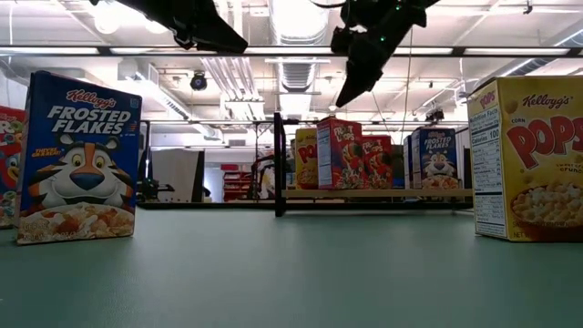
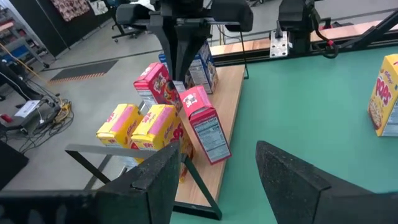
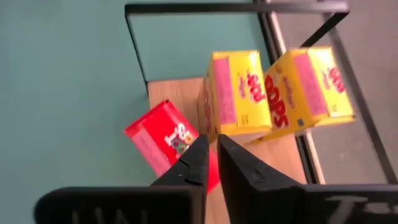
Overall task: Stack cereal on shelf
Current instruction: Put the top red cereal box on the shelf aligned with the other red cereal box
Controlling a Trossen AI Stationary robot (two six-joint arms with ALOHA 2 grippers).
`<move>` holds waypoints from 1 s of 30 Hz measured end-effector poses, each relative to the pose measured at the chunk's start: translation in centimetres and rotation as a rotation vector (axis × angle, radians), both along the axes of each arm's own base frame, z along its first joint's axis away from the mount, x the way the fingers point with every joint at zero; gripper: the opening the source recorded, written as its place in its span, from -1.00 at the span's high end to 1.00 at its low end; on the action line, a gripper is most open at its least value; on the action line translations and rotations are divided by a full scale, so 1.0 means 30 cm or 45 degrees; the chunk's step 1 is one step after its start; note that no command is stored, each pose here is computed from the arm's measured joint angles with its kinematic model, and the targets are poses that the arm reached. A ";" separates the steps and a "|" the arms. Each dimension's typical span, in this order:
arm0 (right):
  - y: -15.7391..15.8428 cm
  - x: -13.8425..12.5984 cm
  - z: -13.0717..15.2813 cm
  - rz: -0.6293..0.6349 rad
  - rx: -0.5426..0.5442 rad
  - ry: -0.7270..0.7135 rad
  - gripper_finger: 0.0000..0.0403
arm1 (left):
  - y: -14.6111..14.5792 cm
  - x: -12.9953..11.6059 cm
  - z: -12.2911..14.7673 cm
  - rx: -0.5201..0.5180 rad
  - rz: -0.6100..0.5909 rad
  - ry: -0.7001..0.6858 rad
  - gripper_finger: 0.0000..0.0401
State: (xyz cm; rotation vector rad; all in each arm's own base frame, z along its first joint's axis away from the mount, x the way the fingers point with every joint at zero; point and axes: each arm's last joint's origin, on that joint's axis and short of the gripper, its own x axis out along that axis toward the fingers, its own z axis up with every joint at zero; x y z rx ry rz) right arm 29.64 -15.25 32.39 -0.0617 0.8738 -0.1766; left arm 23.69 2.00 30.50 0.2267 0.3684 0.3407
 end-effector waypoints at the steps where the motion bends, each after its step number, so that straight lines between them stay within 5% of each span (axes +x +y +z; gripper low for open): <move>1: 0.000 0.000 -0.001 0.002 0.012 0.018 0.82 | 0.000 0.000 -0.001 -0.004 0.001 0.001 0.04; 19: -0.011 0.025 -0.068 0.098 0.055 0.184 -0.51 | 0.000 -0.002 -0.005 -0.011 0.004 0.018 0.04; 30: -0.022 0.053 -0.114 0.185 0.028 0.235 -0.65 | 0.001 -0.002 -0.006 -0.010 0.005 0.018 0.04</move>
